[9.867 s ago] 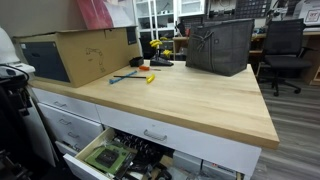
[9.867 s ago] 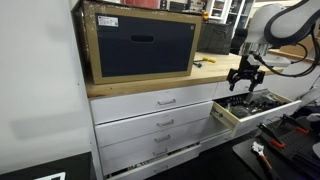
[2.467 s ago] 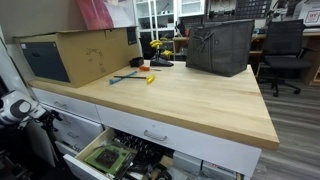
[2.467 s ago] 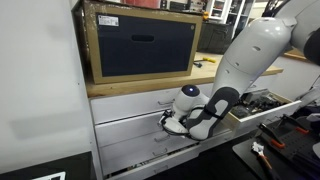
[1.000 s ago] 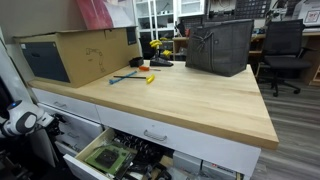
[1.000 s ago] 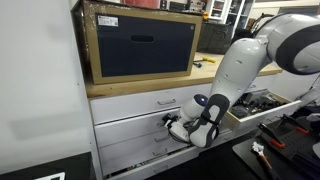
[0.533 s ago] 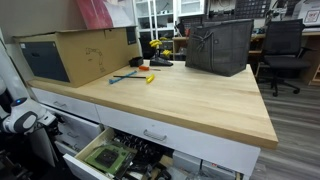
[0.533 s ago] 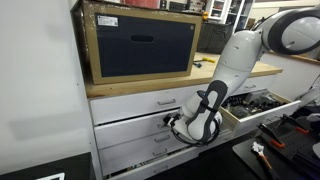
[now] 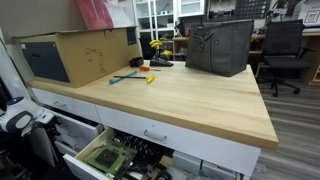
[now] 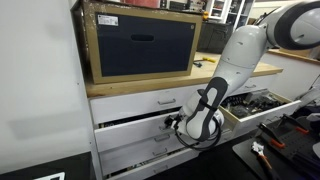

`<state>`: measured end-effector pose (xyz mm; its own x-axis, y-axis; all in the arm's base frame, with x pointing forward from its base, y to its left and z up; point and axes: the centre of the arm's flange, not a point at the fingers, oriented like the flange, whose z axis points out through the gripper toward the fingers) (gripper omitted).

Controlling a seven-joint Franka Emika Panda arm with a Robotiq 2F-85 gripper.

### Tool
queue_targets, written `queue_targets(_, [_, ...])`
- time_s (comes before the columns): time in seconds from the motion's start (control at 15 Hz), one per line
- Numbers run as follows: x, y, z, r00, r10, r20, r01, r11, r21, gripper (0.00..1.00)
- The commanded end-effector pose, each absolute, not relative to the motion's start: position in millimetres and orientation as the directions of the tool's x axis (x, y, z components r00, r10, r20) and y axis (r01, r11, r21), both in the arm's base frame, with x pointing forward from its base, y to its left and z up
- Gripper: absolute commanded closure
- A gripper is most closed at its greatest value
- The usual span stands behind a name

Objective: Open the second drawer to the left

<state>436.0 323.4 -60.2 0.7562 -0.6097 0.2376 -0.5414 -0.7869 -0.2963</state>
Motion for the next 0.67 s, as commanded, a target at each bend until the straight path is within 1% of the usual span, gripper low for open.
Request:
queue_targets(0.0, [423, 382, -9, 0.833, -0.468, 0.294, -0.397, -0.877, -0.269, 0.00])
queue_targets(0.2, [419, 384, 0, 0.820, -0.409, 0.401, -0.350, -0.912, -0.215, 0.00])
queue_targets(0.33, [419, 389, 4, 0.814, -0.377, 0.442, -0.337, -0.926, -0.169, 0.00])
queue_targets(0.6, [422, 401, 12, 0.834, -0.320, 0.449, -0.305, -0.946, -0.107, 0.00])
